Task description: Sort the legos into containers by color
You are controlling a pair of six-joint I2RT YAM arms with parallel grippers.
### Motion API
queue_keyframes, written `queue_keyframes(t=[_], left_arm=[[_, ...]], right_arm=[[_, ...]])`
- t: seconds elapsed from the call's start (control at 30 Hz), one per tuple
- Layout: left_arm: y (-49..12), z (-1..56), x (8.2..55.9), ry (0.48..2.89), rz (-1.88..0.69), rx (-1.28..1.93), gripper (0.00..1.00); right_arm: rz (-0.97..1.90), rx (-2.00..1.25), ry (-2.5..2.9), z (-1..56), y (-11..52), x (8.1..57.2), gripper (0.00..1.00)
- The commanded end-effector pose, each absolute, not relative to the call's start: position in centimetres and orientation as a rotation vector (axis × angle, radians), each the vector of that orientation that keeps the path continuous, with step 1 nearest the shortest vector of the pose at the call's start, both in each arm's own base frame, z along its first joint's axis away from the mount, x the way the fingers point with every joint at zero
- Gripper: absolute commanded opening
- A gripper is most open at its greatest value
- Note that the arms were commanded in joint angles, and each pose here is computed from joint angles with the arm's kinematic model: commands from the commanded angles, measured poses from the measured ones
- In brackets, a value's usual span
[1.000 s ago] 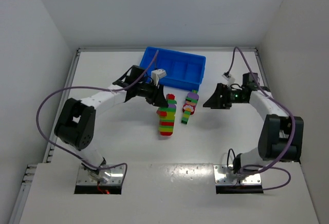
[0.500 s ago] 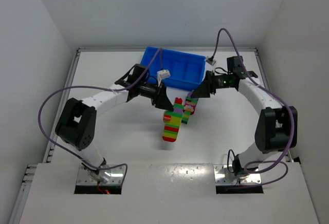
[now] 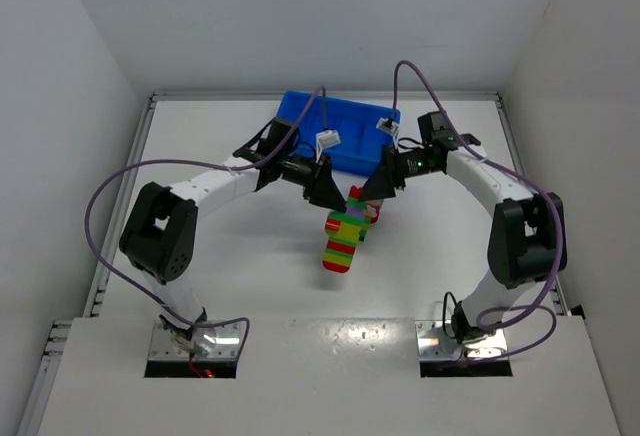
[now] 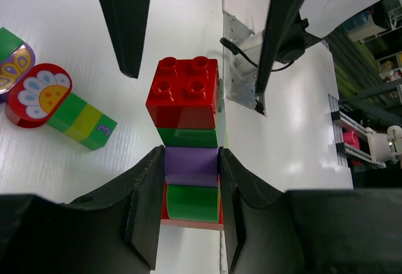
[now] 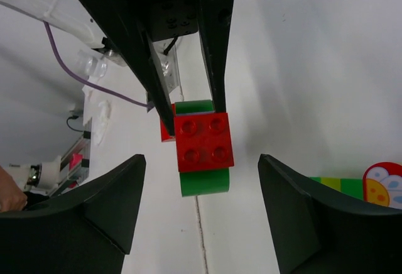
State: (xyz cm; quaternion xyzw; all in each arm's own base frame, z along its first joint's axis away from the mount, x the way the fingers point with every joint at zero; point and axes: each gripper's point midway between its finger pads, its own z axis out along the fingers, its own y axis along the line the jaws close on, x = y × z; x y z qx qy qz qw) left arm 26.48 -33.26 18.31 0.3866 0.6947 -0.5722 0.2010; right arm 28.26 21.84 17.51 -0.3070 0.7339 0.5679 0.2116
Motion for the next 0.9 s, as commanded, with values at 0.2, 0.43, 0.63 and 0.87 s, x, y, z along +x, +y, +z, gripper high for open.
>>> queue_keyframes(t=[0.2,0.43,0.63,0.87], left_arm=[[-34.5,20.4,26.1,1.822,-1.650,1.161,0.00],[-34.5,20.1,26.2,1.832,-1.654,1.158,0.00],[-34.5,20.0,26.3,1.837,-1.644,1.153,0.00],[-34.5,19.1,26.5,1.859,-1.626,1.145,0.00]], right_arm=[[1.574,-0.923,1.923,19.6,22.8,30.2,0.57],[1.604,-0.967,1.914,19.6,23.7,29.1,0.49],[1.609,-0.988,1.936,19.1,23.8,28.1,0.49],[1.604,-0.990,1.927,19.7,23.9,28.5,0.11]])
